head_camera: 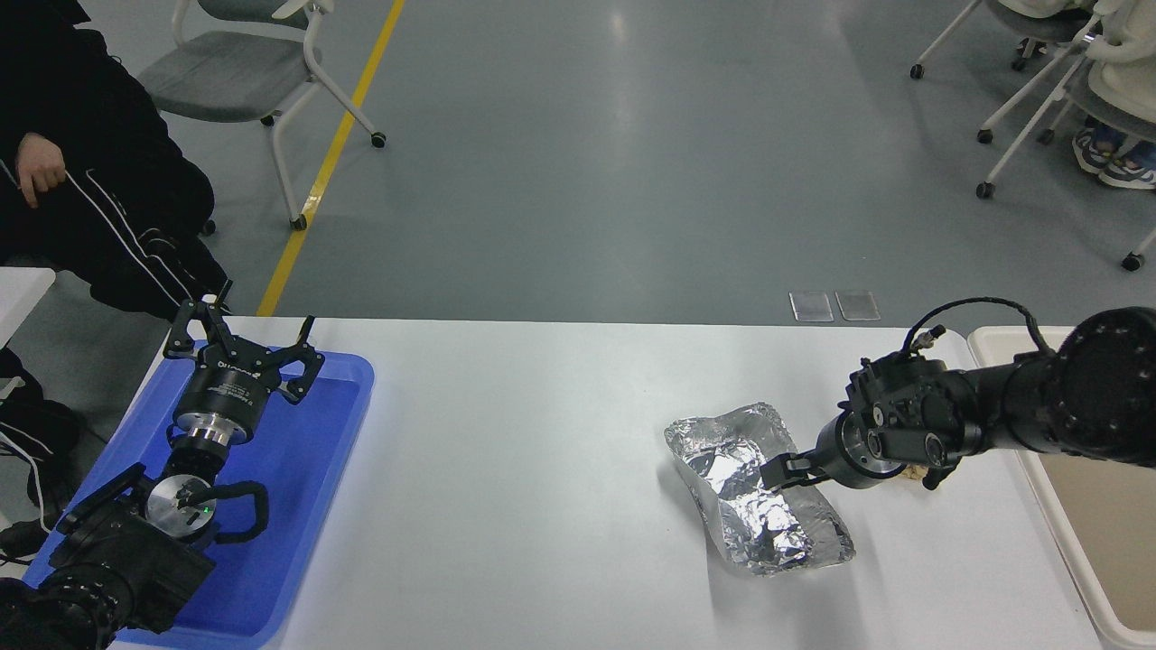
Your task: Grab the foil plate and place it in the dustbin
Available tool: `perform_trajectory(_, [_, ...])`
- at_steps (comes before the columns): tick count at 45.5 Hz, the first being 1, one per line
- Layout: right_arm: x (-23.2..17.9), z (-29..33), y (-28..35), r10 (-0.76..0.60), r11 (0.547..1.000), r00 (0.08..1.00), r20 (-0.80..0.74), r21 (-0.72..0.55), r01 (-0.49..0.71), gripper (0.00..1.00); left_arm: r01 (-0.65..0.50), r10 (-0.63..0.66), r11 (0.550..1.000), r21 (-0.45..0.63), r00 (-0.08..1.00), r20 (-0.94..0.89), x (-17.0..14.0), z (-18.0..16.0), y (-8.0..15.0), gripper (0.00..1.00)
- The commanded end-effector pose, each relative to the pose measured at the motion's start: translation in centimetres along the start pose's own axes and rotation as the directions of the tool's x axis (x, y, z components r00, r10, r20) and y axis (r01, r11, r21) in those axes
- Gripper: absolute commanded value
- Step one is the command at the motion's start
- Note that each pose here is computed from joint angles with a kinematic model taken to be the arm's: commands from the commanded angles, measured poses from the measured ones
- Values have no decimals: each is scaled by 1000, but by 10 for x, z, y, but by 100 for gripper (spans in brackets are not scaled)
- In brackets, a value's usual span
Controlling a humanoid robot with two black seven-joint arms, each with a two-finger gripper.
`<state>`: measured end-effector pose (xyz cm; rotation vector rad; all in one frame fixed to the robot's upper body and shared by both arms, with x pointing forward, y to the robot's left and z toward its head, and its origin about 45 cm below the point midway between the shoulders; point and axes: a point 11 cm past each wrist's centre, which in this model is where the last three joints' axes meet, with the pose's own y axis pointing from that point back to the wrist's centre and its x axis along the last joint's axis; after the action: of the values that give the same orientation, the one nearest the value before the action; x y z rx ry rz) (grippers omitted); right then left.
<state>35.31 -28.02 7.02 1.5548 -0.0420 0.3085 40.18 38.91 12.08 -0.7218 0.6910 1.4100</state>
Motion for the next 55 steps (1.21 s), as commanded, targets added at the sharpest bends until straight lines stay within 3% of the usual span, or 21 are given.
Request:
perform_trajectory(1, [-9,-6,-18,2,1000,1000,-23,-6,-2,89,0,0,1000,1,1000,1,0,0,0,100])
perform_trajectory(4, [-8,-4,-19,6,1000,999,-40,-17,-7,83,0,0,1000,-1,1000,0,0,0,0,100])
perform_trajectory(7, [-7,-3,-19,6,1000,998,-61,-23,-7,69,0,0,1000,0,1000,-1,0,-1,0,100])
perform_trajectory(10, [-8,-2,-19,0,1000,997,-76,-30,-3,43,0,0,1000,-1,1000,0,0,0,0,100])
perform_trajectory(12, [-8,-1,-18,-5,999,997,-77,-33,3,10,0,0,1000,0,1000,-1,0,-1,0,100])
perform_trajectory(13, [-8,-1,-18,-8,999,997,-77,-32,6,0,0,0,1000,-1,1000,0,0,0,0,100])
perform_trajectory(38, [13,6,4,9,999,998,-65,-38,-12,0,1,-1,1000,0,1000,-1,-1,0,-1,100])
perform_trajectory(55, [28,14,105,-13,1000,1000,-17,25,14,0,4,-4,1000,0,1000,-3,-2,-1,-1,100])
